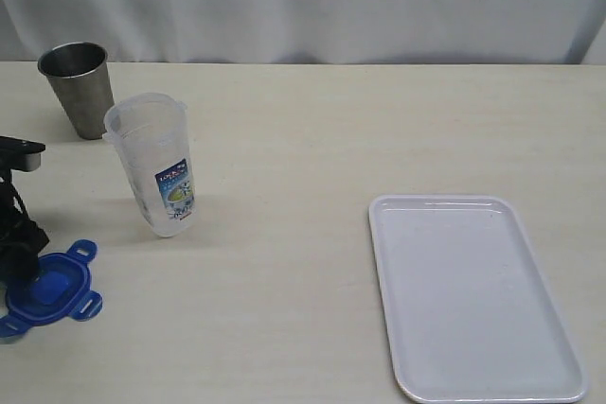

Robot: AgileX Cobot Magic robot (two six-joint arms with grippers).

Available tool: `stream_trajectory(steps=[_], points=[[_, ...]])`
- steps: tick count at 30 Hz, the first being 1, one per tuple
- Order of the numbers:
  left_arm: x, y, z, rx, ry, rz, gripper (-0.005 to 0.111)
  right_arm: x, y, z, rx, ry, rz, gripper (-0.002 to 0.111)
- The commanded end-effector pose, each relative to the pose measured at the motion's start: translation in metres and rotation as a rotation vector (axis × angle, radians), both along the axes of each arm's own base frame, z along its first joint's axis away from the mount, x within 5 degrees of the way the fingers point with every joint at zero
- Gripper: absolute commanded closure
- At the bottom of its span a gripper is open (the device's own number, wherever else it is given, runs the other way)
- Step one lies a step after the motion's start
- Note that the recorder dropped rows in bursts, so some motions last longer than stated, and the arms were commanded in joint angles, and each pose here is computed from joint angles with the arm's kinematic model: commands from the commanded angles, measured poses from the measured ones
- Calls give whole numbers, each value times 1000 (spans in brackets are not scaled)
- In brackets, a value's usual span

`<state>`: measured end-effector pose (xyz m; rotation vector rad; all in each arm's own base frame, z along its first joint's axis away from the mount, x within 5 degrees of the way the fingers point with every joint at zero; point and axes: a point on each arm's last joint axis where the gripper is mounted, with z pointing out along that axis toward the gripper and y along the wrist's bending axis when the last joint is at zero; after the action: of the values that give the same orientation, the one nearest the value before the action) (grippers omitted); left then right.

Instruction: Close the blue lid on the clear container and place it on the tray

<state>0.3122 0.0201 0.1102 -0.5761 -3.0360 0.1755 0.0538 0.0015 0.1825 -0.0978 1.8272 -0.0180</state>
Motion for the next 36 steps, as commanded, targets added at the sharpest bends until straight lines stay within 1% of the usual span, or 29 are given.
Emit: stream_trajectory(steps=[1,4,5,11,14,16,18,21,24,25,28,31,34,36], points=[[-3,-1,-10,-17,49,-7,50,0,0,0,-3,-5,2,104],[-3,-1,-10,-18,51,-9,51,0,0,0,-3,-5,2,104],[-3,-1,-10,-19,51,-8,54,0,0,0,-3,-5,2,104],[-3,-1,-10,-20,51,-7,84,0,0,0,-3,-5,2,104],[-3,-1,-10,-21,57,-7,93,0,0,0,-3,-5,2,104],[-3,-1,-10,-21,57,-7,95,0,0,0,-3,-5,2,104],[-3,-1,-10,-21,58,-4,95,0,0,0,-3,-5,2,104],[-3,-1,-10,-17,60,35,94,0,0,0,-3,-5,2,104],[-3,-1,-10,-16,61,33,81,0,0,0,-3,-5,2,104],[-3,-1,-10,-16,61,33,74,0,0,0,-3,-5,2,104],[-3,-1,-9,-17,61,34,63,0,0,0,-3,-5,2,104],[3,0,1,-10,25,26,59,0,0,0,-3,-5,2,104],[8,0,15,-14,-11,28,58,0,0,0,-3,-5,2,104],[8,0,20,-7,-27,22,58,0,0,0,-3,-5,2,104]])
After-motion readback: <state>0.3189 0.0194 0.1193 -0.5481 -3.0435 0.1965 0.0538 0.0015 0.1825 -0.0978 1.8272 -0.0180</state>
